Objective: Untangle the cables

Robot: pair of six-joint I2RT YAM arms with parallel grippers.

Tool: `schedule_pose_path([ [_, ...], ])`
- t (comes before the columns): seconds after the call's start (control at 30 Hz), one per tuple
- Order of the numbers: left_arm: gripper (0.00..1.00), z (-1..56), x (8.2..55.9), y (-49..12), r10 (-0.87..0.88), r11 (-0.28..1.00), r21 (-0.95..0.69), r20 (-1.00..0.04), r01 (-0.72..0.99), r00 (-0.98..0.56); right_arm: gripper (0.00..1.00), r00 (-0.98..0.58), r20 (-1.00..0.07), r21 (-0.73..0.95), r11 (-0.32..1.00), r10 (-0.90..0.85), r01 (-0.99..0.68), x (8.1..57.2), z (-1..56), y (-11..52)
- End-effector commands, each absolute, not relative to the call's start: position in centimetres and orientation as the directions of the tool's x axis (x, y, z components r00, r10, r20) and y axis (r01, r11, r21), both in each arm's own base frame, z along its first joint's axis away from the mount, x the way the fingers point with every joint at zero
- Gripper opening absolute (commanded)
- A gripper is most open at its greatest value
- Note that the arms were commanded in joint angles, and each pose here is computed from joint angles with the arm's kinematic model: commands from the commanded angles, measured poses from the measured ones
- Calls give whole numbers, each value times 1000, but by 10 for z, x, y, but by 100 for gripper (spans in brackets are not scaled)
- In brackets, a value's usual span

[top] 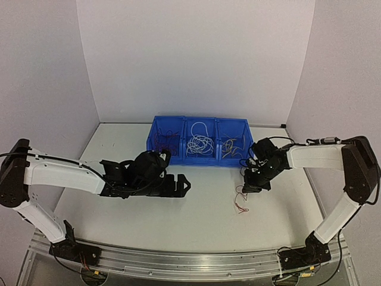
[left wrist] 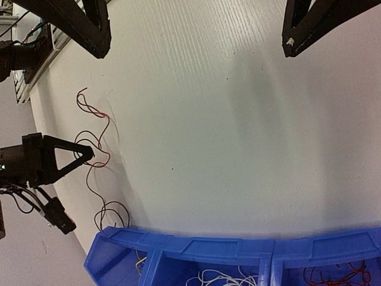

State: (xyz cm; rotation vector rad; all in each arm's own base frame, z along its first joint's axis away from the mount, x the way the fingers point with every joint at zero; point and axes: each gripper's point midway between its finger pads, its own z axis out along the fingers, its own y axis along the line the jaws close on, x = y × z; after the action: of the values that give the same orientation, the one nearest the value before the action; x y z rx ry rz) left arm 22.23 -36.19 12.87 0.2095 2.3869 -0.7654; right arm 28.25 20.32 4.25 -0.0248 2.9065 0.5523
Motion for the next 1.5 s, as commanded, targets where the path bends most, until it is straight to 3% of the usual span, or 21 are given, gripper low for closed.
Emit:
schedule_pose_path([
  [0.0, 100, 159, 225, -355, -87, 796, -495, -664, 349, -743, 0, -929, -342, 579, 747, -142, -327, 281, 128, 256],
  [0.27, 100, 206, 207, -370, 1, 632, -457, -807, 626, -590, 0, -825, -526, 723, 402, -205, -561, 239, 253, 290],
  [0.5, 100, 235, 200, -372, -24, 555, -433, -862, 710, -507, 0, -773, -616, 713, 307, -154, -630, 247, 322, 303],
  [0.87, 100, 183, 213, -278, -188, 807, -481, -759, 343, -623, 0, -723, -673, 689, 219, -160, -690, 293, 373, 362],
  [1.07, 100, 158, 208, -238, -269, 854, -488, -711, 180, -650, 0, -663, -733, 641, 171, -153, -748, 315, 396, 397],
  [1.47, 100, 140, 214, -226, -303, 890, -451, -690, 63, -657, 0, -600, -798, 573, 242, -51, -783, 404, 395, 445],
])
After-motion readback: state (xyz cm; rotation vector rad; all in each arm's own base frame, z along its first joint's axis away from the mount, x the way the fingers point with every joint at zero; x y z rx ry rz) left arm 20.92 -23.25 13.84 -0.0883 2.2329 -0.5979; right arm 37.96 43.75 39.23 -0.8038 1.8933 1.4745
